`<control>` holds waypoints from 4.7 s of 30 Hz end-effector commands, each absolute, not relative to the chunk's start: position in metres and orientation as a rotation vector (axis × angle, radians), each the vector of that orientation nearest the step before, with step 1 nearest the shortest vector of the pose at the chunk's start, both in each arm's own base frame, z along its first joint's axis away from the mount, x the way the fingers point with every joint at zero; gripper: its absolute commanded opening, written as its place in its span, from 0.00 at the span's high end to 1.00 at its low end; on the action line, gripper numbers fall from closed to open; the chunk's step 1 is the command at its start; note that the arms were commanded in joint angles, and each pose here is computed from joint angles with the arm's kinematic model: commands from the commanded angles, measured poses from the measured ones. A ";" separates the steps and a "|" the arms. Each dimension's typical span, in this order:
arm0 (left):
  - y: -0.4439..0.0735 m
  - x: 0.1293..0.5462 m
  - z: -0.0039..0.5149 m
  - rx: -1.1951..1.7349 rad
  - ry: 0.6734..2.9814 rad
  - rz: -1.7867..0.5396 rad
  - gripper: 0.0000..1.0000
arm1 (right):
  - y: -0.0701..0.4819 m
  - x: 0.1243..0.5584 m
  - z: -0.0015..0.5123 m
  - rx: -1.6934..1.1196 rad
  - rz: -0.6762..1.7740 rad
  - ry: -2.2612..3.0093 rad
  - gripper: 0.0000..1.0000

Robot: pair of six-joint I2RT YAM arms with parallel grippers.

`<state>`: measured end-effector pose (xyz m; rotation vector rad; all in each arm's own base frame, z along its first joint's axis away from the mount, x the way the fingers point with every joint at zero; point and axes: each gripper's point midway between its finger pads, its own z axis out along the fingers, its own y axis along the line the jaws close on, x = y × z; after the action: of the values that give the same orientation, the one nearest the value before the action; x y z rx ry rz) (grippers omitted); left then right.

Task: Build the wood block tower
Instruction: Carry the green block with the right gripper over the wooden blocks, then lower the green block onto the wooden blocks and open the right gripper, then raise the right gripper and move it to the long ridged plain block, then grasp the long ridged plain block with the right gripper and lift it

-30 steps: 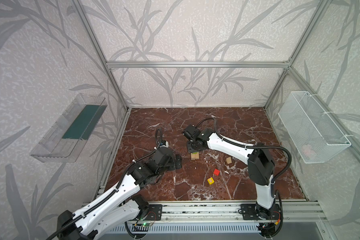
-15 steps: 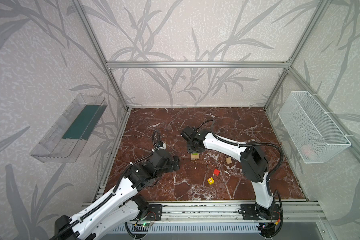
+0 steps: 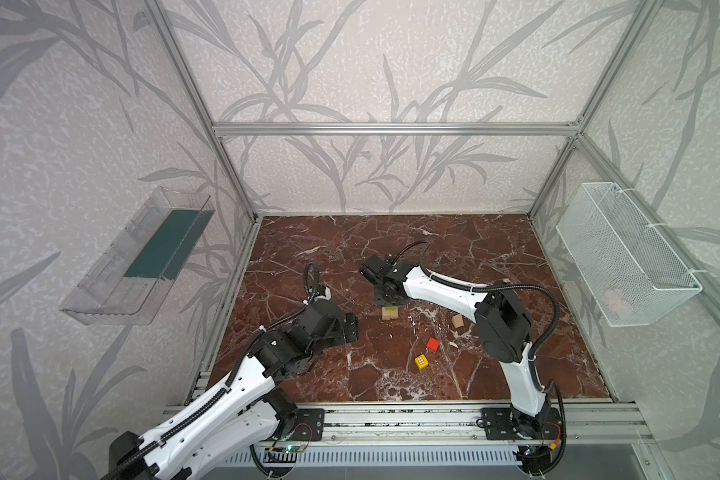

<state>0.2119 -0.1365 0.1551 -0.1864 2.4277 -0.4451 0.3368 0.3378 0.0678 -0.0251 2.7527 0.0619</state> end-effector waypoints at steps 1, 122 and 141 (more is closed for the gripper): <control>-0.131 0.212 0.152 -0.212 2.435 -0.420 0.00 | 0.335 0.341 0.063 0.009 0.031 2.752 1.00; -0.195 0.264 0.212 0.228 2.372 -0.589 0.01 | 0.252 0.435 0.026 0.216 0.052 2.792 0.47; -0.199 0.264 0.209 0.240 2.383 -0.606 0.00 | 0.258 0.435 0.017 0.193 0.079 2.799 0.66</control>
<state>0.2656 -0.1958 0.2090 0.2007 2.3770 -0.6027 0.4396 0.2580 0.0252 0.2078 2.7786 0.0923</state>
